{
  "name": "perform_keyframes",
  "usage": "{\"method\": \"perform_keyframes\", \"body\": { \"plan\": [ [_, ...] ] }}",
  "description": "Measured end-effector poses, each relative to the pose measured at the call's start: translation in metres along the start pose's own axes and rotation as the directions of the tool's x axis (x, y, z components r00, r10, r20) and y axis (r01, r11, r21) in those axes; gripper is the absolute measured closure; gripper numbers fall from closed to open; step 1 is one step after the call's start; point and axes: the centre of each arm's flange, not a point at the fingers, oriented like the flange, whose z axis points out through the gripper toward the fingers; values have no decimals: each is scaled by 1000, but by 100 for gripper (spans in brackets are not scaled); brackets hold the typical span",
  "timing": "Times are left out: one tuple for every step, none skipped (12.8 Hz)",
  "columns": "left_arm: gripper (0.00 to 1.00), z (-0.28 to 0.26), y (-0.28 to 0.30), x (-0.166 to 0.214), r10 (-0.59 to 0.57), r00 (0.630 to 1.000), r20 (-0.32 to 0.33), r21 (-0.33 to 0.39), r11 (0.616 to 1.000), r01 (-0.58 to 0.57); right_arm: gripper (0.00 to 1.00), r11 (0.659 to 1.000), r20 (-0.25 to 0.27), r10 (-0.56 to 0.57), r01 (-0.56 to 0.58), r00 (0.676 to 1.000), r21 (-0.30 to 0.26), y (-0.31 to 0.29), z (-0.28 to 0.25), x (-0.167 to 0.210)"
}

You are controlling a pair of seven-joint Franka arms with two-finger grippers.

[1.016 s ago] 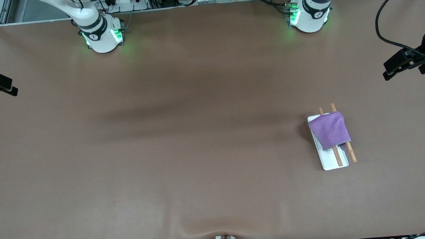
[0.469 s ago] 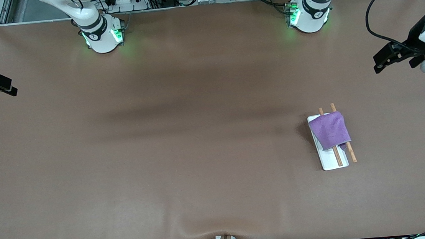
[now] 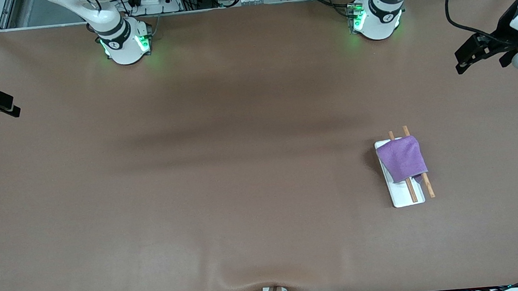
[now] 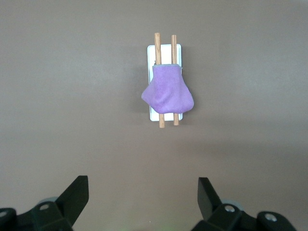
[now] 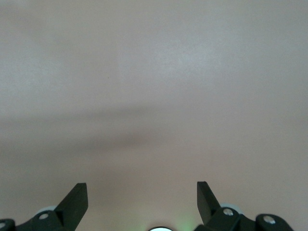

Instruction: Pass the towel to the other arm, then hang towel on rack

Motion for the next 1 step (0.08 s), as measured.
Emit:
{"method": "perform_keyframes", "body": {
  "plan": [
    [0, 0, -1, 0, -1, 1000, 1, 0, 1000, 1, 0, 1000, 0, 0, 0, 1000, 0, 0, 0, 0]
  ]
}}
